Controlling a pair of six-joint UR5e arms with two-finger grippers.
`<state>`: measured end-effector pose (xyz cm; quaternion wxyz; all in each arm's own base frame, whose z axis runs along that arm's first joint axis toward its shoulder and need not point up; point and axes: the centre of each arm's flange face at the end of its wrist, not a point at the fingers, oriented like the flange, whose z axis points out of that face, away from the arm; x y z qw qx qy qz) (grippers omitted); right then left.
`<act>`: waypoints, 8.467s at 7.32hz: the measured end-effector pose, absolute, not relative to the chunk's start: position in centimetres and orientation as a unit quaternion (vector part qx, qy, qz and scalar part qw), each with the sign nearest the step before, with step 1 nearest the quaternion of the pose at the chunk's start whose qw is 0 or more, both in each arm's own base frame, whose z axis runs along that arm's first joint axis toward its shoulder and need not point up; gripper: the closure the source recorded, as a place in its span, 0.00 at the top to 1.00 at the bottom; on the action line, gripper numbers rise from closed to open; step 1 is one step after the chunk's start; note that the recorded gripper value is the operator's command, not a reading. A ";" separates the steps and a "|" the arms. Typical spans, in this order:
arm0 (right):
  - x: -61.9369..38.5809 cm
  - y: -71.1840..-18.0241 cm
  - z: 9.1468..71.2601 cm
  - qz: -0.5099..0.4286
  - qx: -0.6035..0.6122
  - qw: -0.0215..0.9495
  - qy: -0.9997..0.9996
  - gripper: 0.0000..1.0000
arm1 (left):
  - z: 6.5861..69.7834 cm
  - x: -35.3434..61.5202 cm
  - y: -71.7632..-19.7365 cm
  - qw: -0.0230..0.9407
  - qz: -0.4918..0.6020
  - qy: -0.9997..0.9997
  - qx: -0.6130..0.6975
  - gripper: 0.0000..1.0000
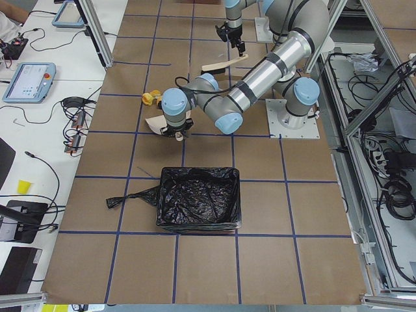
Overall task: Sweep and dump trash in nearest bin
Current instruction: 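Reach the right gripper to the white brush and grasp its handle, then carry the brush with the right gripper toward the potato and crust, then sweep the potato and crust into the dustpan with the right gripper's brush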
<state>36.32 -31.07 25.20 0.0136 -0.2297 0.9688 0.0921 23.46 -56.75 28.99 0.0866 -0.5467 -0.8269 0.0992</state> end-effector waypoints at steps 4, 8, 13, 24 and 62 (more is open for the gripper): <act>37.2 -30.0 23.9 0.096 -0.242 0.012 0.966 0.88 | 27.0 22.5 -57.6 0.089 0.105 -0.820 -0.556 0.07; 38.5 -29.7 22.4 0.096 -0.255 0.008 0.962 0.23 | 25.7 22.8 -57.9 0.092 0.103 -0.821 -0.554 0.08; 38.5 -30.3 22.6 0.084 -0.254 0.007 0.964 0.01 | 24.9 22.8 -57.8 0.099 0.098 -0.826 -0.546 0.10; 39.0 -51.7 29.8 0.086 0.149 -0.025 0.985 0.00 | 23.4 23.0 -57.7 0.110 0.084 -0.836 -0.531 0.42; 63.0 -59.5 22.1 -0.004 -0.290 0.050 0.956 0.03 | 23.8 22.9 -57.8 0.100 0.066 -0.851 -0.511 0.16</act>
